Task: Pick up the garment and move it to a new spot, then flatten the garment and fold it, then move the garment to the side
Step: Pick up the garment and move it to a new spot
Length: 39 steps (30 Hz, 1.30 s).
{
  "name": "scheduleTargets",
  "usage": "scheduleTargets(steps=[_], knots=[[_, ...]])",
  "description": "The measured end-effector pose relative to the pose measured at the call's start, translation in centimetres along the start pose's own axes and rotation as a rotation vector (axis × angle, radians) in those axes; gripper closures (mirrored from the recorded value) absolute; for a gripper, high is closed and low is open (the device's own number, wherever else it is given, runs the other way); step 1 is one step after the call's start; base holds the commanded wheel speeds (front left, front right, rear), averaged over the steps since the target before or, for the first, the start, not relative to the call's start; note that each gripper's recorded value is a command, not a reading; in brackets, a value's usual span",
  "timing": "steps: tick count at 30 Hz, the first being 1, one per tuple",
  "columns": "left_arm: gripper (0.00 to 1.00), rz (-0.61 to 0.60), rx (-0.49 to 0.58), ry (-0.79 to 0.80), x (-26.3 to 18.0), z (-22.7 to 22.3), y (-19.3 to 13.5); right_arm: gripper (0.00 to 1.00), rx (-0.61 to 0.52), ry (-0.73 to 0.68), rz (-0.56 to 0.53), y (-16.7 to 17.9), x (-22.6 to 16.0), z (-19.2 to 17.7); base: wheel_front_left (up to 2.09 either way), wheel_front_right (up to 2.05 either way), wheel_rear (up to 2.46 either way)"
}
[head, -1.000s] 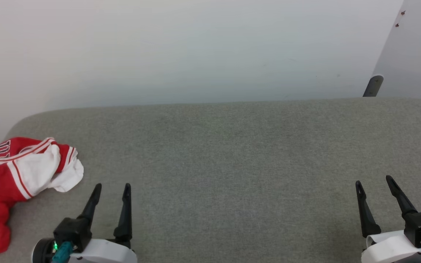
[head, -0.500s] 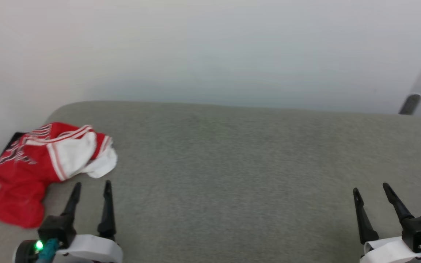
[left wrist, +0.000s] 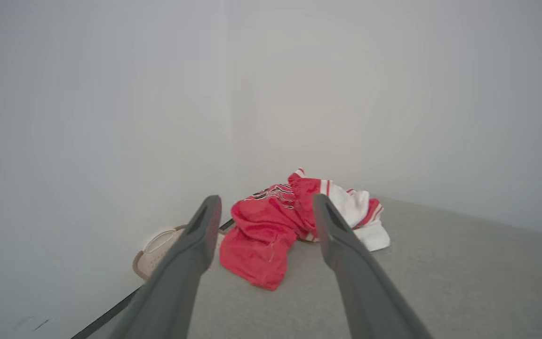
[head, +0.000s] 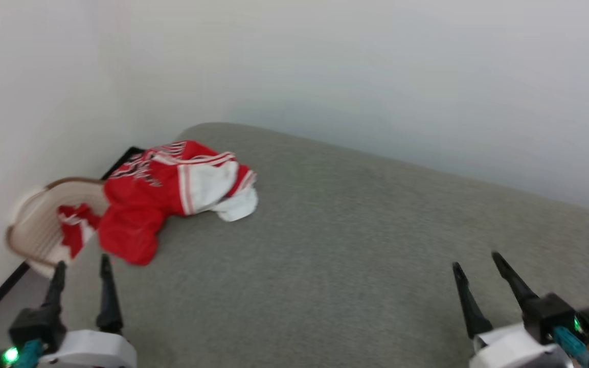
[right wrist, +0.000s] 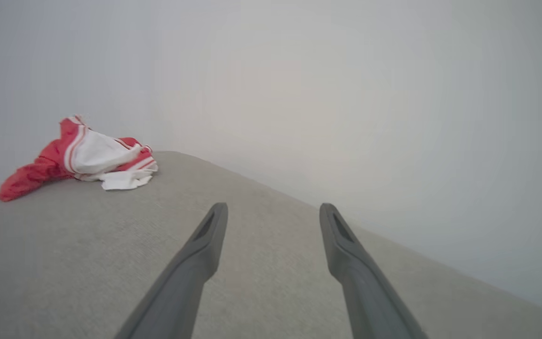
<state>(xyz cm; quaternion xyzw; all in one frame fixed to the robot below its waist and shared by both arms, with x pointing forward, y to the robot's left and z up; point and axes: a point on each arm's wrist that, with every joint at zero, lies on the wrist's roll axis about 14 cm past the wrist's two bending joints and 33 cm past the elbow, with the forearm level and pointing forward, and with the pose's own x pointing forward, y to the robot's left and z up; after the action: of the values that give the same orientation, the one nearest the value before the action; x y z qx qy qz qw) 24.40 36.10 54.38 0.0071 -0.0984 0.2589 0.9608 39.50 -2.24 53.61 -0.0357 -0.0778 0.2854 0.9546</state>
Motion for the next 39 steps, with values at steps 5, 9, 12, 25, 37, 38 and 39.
scheduleTargets(steps=[5, 9, 12, 25, 37, 38, 39], knots=[[0.00, 0.114, 0.000, -0.013, -1.9, 0.6, 3.5, 0.00, 0.003, -0.036, 0.126, 3.6, 3.0, 1.1, 0.00, 0.00, 0.00], [0.00, 0.157, -0.030, -0.015, -2.4, 0.9, 4.4, 0.00, 0.011, -0.031, 0.176, 4.9, 4.3, 0.8, 0.00, 0.00, 0.00], [0.00, 0.153, -0.034, -0.007, -2.0, 1.2, 4.3, 0.00, 0.016, -0.011, 0.190, 5.0, 4.7, 0.0, 0.00, 0.00, 0.00], [0.00, 0.024, 0.033, -0.021, 5.7, 5.9, 3.2, 0.00, -0.004, 0.017, 0.159, 2.4, 5.5, -1.4, 0.00, 0.00, 0.00], [0.00, -0.082, 0.022, 0.229, 16.4, 2.4, -1.3, 0.00, -0.017, 0.043, 0.087, -2.7, 6.9, -3.6, 0.00, 0.00, 0.00], [0.00, -0.083, 0.039, 0.270, 17.2, 1.5, -1.4, 0.00, -0.016, 0.048, 0.082, -3.1, 6.9, -4.0, 0.00, 0.00, 0.00], [0.00, -0.081, 0.040, 0.323, 17.8, 0.4, -1.6, 0.00, -0.017, 0.055, 0.078, -3.5, 7.0, -4.3, 0.00, 0.00, 0.00]])
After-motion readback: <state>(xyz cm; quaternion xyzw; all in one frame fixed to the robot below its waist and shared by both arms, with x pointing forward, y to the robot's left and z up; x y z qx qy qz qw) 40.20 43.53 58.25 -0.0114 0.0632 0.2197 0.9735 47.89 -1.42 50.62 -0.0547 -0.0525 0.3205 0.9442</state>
